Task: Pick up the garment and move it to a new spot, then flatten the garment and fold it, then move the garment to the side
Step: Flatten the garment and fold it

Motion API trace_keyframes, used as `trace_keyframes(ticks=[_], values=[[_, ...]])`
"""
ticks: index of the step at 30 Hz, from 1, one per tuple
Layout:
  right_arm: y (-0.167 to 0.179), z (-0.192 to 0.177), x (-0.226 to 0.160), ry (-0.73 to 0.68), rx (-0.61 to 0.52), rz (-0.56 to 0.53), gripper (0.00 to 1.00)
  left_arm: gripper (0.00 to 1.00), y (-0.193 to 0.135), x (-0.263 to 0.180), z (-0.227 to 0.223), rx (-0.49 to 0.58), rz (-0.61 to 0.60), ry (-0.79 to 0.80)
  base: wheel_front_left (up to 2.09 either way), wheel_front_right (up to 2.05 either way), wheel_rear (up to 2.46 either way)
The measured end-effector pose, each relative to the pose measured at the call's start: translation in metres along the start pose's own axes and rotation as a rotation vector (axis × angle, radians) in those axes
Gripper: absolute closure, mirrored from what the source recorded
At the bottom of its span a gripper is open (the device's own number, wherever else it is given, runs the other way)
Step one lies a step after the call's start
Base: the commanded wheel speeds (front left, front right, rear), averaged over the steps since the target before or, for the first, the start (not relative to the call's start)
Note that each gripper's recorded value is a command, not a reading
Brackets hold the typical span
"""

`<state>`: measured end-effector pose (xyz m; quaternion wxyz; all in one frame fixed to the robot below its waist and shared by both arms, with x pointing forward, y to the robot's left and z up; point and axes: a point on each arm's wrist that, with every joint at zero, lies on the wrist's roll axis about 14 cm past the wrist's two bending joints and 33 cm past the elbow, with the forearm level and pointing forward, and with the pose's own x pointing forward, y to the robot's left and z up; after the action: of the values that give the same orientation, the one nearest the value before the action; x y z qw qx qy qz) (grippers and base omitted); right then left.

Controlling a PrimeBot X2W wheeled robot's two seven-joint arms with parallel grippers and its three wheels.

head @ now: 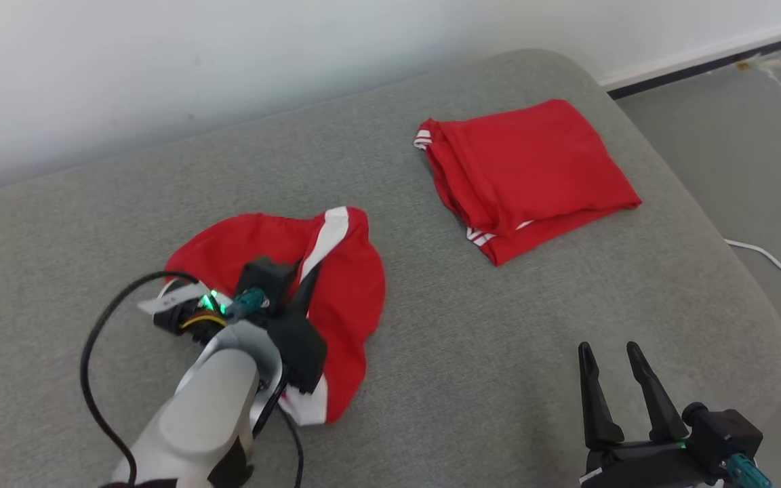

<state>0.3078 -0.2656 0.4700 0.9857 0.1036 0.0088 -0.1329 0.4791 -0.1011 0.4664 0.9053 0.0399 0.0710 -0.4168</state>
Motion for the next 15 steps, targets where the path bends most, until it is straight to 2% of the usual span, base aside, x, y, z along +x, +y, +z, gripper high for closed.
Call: trace_keyframes(ticks=[4,10,15], values=[[0.01,-0.001,0.005,0.002,-0.008,0.034,0.0,1.0,0.002,0.001,0.033,-0.008,0.005,-0.089,0.0,0.0,0.0],[0.03,-0.006,0.014,0.011,-0.012,0.101,0.0,1.0,0.017,-0.017,0.111,-0.066,0.055,-0.327,0.0,0.0,0.0],[0.055,-0.013,0.019,0.029,-0.016,0.18,0.0,1.0,0.042,-0.059,0.113,-0.141,0.183,-0.406,0.0,0.0,0.0]])
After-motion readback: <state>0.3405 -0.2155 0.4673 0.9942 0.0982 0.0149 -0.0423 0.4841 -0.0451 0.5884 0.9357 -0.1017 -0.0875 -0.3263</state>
